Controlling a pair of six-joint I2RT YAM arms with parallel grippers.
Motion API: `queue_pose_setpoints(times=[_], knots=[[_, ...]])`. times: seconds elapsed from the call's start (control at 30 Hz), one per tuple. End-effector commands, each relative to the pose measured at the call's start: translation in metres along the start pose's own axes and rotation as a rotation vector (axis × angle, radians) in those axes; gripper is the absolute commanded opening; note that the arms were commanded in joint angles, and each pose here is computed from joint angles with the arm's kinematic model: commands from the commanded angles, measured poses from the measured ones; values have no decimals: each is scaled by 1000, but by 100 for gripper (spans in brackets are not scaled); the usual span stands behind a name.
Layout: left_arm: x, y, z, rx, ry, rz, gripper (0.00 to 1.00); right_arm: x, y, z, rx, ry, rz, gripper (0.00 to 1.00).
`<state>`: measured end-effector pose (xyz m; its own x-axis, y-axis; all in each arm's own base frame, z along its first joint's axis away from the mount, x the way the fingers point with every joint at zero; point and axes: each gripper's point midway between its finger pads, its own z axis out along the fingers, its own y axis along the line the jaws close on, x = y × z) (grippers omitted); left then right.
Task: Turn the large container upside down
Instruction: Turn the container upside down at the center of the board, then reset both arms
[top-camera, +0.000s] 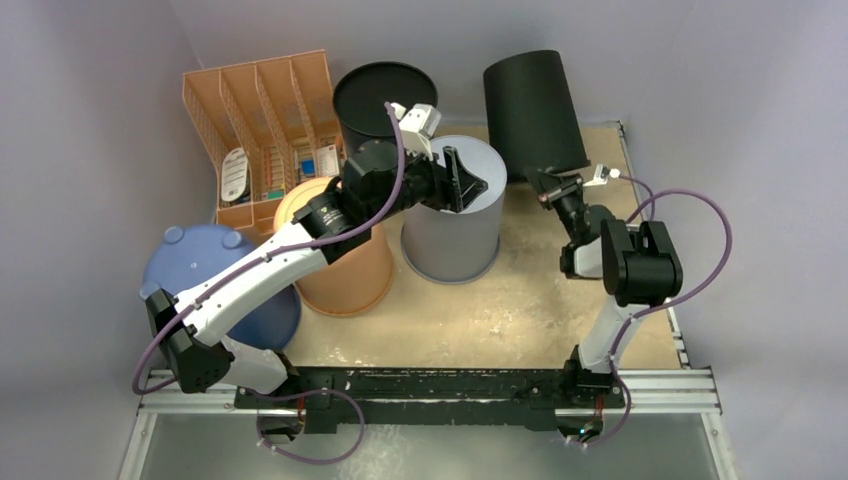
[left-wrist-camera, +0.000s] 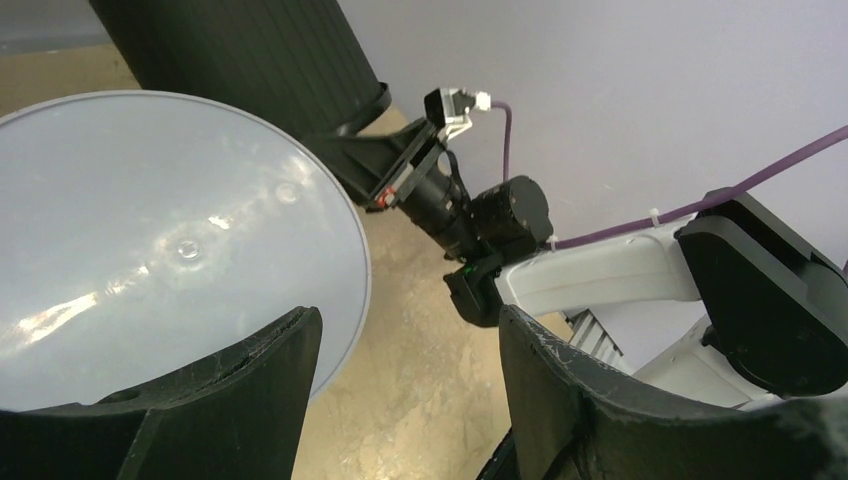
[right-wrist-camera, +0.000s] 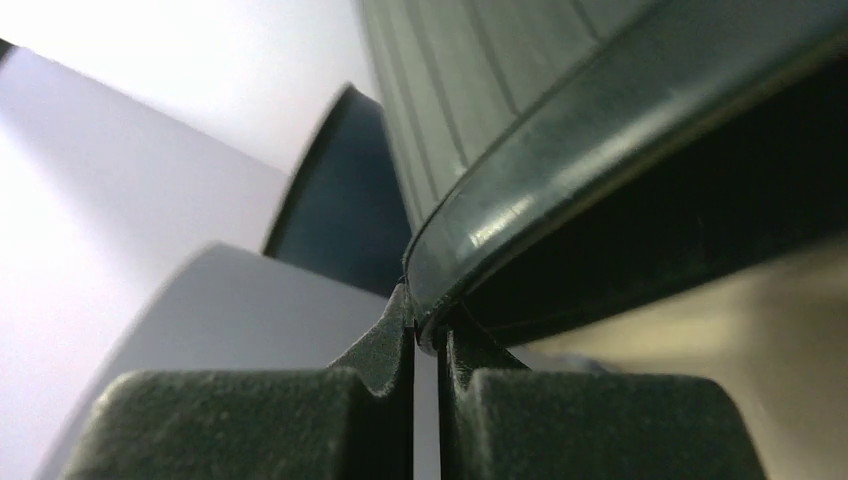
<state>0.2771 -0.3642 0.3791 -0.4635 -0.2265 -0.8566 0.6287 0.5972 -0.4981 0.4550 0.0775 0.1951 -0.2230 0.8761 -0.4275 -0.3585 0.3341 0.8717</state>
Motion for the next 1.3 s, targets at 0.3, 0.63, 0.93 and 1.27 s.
queue_pose_setpoints(times=[0.3, 0.63, 0.93, 1.27], knots=[[-9, -13, 7, 72, -33, -11, 65, 8, 7, -60, -51, -113, -120, 0], [-4, -13, 11, 76, -18, -34, 65, 2, -19, -76, 77, -202, 11, 41], [-18, -17, 5, 68, -47, -31, 66, -10, -9, -92, 105, -268, 21, 100], [-7, 14, -12, -69, -62, -39, 71, -13, -21, -71, 442, -102, -83, 100]])
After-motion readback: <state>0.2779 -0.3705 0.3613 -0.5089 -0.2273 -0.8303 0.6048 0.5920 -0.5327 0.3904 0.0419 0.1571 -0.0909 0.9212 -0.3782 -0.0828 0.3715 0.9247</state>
